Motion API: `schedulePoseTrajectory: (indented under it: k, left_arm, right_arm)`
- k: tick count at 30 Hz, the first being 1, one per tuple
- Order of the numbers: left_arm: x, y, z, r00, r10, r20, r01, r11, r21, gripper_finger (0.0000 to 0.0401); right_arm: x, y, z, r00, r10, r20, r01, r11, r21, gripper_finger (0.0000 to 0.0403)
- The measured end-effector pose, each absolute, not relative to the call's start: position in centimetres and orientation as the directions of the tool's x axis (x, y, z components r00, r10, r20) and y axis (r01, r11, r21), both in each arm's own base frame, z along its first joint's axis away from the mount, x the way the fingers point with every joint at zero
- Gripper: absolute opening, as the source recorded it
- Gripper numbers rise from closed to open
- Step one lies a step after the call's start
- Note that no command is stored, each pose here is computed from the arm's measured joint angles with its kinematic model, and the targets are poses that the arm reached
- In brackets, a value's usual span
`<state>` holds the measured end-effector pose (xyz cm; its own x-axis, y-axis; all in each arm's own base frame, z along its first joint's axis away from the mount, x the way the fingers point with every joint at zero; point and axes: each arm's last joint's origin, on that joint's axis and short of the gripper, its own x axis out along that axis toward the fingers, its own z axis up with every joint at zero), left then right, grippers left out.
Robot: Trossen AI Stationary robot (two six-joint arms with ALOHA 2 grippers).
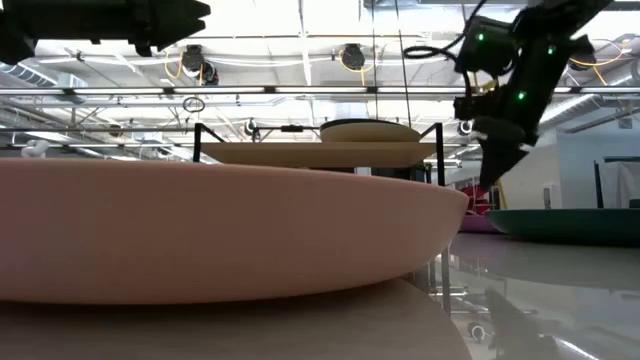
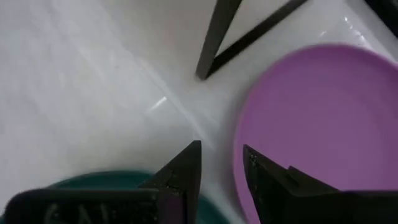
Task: Place and stack plates onto a shelf
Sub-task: Stack the violet plate on top of the black plate on the shelf
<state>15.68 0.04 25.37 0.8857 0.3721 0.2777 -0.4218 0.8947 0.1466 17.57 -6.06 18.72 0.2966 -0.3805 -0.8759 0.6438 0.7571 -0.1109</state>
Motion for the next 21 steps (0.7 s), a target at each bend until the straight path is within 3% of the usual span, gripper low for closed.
schedulePoseTrajectory:
  k: [10, 21]
  left_arm:
    - [15.7, 0.0, 25.4, 0.886, 0.371, 0.279, -0.418, 0.899, 0.130, 0.0252]
    - [15.7, 0.0, 25.4, 0.886, 0.370, 0.279, -0.417, 0.899, 0.130, 0.0253]
  right_arm:
    - [16.9, -7.9, 16.9, 0.349, -0.392, -0.851, 0.668, 0.741, -0.067, 0.0100]
    - [15.8, -8.5, 14.5, 0.330, -0.416, -0.848, 0.705, 0.706, -0.072, 0.0100]
